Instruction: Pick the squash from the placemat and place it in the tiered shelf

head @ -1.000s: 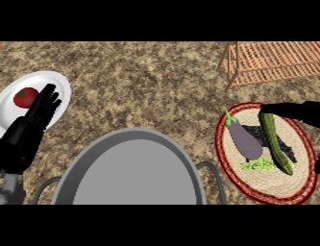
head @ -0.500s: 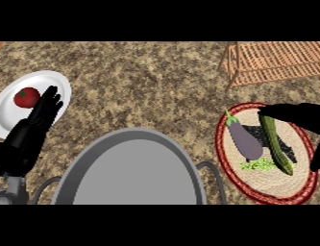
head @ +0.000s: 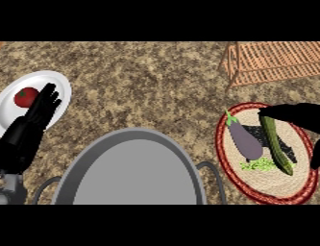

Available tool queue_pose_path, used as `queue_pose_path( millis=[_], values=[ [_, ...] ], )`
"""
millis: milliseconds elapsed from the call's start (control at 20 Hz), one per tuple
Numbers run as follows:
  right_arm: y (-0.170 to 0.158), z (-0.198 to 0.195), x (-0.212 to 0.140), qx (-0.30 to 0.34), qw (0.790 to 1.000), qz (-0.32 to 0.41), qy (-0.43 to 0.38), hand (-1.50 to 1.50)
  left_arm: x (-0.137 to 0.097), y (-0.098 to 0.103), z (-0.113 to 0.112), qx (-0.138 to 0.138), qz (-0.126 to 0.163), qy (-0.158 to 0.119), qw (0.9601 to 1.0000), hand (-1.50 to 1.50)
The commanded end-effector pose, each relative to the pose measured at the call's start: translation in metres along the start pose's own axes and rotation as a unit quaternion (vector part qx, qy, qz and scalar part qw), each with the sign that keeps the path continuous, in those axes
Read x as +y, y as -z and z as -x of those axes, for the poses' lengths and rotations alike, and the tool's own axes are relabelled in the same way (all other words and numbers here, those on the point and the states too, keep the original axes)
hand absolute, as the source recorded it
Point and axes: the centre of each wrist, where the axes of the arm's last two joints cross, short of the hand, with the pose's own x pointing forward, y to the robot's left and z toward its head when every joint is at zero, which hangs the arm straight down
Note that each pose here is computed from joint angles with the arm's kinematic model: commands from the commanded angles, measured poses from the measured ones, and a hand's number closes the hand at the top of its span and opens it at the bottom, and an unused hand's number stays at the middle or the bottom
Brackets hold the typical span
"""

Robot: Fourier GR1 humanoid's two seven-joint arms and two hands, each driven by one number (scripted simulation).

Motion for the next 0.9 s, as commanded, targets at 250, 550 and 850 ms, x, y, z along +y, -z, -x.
queue_pose_path(
  millis=[250, 550, 850],
  values=[
    [0.017, 0.013, 0.02, -0.001, 1.0, -0.028, -0.007, -1.5, -0.01, 0.006, 0.0, 0.006, 0.007, -0.011, 0.9999, 0.0],
    [0.032, 0.007, 0.048, -0.002, 0.999, -0.049, 0.004, -1.5, 0.003, 0.002, 0.0, 0.0, 0.007, 0.004, 1.0, 0.0],
    [0.047, 0.017, 0.046, -0.008, 0.998, -0.057, 0.02, -1.5, 0.001, 0.005, -0.003, -0.001, 0.003, -0.005, 1.0, 0.0]
  ],
)
